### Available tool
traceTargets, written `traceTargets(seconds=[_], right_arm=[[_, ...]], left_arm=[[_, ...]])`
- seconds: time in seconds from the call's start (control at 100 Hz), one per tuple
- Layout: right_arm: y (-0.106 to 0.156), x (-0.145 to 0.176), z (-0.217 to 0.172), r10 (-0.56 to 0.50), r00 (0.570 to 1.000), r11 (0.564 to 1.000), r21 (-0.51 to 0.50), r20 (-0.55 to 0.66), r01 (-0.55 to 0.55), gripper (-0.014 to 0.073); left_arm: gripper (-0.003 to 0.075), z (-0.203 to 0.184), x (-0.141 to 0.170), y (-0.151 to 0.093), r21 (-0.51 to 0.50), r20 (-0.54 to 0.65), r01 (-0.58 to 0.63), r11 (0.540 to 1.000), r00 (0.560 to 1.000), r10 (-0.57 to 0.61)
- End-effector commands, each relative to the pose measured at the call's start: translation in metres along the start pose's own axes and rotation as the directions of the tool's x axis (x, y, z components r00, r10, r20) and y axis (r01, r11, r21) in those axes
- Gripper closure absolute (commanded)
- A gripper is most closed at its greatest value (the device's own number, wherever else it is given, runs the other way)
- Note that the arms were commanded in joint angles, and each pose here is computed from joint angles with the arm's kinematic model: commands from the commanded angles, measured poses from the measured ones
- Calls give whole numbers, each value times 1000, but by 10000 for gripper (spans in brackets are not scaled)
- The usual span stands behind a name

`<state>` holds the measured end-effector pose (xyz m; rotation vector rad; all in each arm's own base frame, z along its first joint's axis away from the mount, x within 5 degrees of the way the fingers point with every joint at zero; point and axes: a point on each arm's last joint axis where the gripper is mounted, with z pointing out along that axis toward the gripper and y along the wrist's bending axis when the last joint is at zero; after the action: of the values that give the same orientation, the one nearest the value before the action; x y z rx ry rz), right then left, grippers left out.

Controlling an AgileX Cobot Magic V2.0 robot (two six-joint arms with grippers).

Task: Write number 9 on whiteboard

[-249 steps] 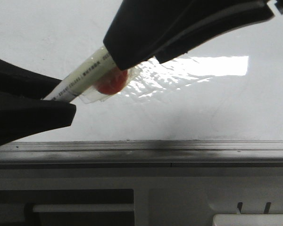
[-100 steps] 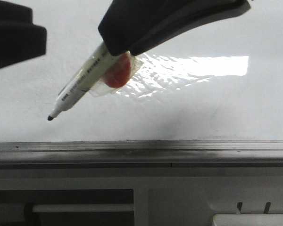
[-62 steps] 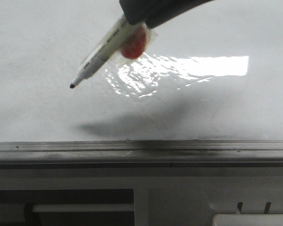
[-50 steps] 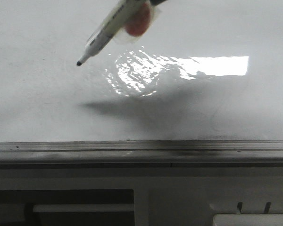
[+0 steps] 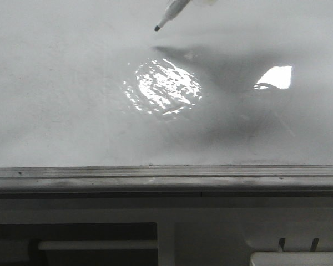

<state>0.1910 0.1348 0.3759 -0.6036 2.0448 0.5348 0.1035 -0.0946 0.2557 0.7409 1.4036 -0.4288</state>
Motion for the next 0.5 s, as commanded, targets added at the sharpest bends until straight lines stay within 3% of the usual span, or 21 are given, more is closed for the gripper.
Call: traceTargets(seconds=[0.0,0.28,0.49], right_arm=[[-6,-19,-7,8,993,999,35,117,-12,644],[-9,-30,36,17,999,999,28,49,-18,644],[-4,-9,34,5,994,1000,2,-108,-5,644]], left_arm=[[472,1,-17,3,-16,106,14,1000,994,-12],[472,1,-17,3,-16,106,14,1000,994,-12],[472,1,-17,3,-16,106,14,1000,994,-12]])
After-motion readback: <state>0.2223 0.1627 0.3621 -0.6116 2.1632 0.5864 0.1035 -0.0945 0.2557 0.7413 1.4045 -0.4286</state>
